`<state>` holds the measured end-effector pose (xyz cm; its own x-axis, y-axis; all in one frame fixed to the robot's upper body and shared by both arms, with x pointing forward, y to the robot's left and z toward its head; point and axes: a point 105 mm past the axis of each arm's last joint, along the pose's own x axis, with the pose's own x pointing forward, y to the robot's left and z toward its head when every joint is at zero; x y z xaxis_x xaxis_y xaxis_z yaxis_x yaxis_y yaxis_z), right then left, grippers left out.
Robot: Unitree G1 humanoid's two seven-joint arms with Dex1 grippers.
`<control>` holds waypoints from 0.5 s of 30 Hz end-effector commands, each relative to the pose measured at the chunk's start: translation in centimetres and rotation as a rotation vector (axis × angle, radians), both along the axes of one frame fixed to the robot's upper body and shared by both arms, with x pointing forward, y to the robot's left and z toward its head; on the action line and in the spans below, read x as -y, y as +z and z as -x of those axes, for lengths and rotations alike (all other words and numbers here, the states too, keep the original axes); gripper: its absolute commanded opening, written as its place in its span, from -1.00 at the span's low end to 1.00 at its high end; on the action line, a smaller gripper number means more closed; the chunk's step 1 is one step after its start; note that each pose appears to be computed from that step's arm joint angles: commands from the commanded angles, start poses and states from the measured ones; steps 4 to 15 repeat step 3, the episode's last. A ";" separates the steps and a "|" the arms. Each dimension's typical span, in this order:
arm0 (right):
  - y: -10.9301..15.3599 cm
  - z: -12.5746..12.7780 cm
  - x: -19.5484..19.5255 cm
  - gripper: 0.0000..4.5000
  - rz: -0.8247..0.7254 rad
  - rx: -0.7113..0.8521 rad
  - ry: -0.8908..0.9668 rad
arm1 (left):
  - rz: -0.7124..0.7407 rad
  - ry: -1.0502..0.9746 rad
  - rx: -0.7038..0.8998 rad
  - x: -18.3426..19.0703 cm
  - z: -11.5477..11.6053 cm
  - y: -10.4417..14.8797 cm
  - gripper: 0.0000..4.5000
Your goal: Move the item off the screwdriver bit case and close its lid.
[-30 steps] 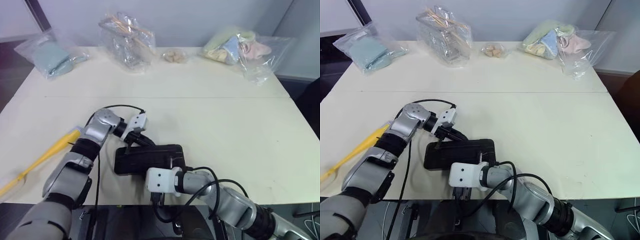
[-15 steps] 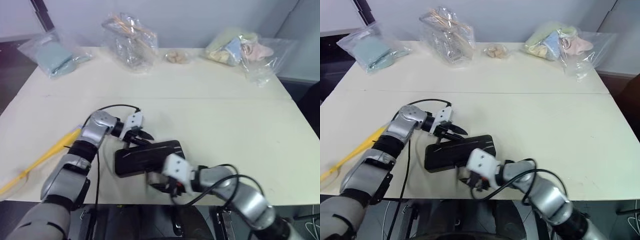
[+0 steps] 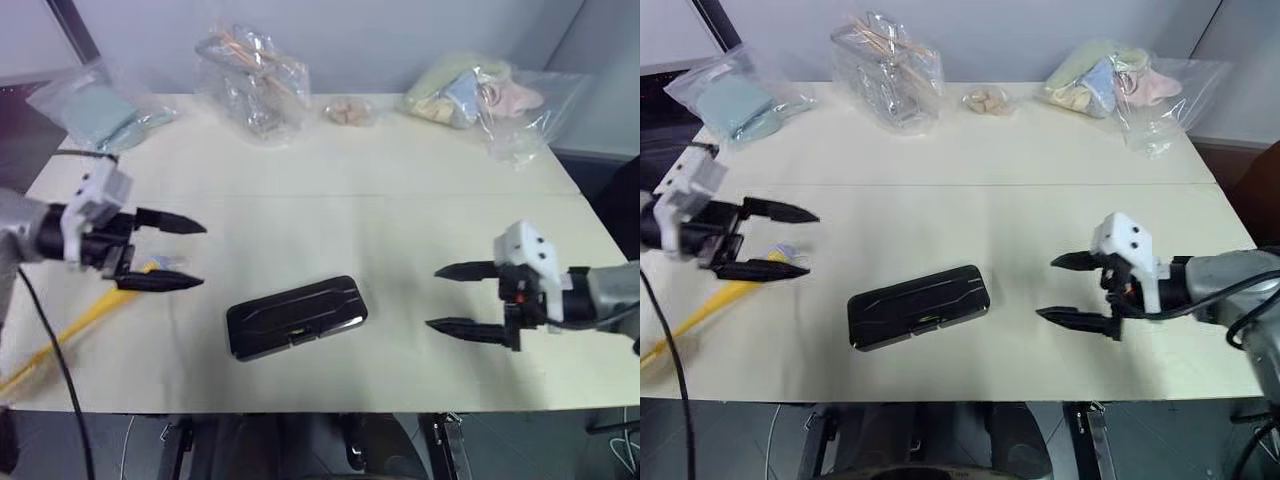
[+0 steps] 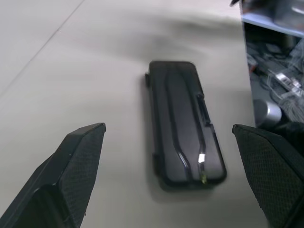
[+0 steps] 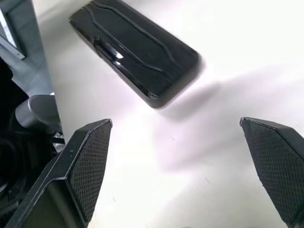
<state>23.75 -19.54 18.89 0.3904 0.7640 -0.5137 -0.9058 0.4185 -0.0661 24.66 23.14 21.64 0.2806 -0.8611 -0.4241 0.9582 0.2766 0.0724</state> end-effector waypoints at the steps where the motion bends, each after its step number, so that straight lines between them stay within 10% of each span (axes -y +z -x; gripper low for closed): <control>1: 0.7 -0.8 1.1 1.00 0.027 0.049 0.010 | -0.025 0.095 0.073 -1.2 1.3 1.3 0.99; 15: 0.5 -1.5 1.1 1.00 0.021 0.062 0.011 | -0.031 0.144 0.070 -1.8 1.8 0.6 0.99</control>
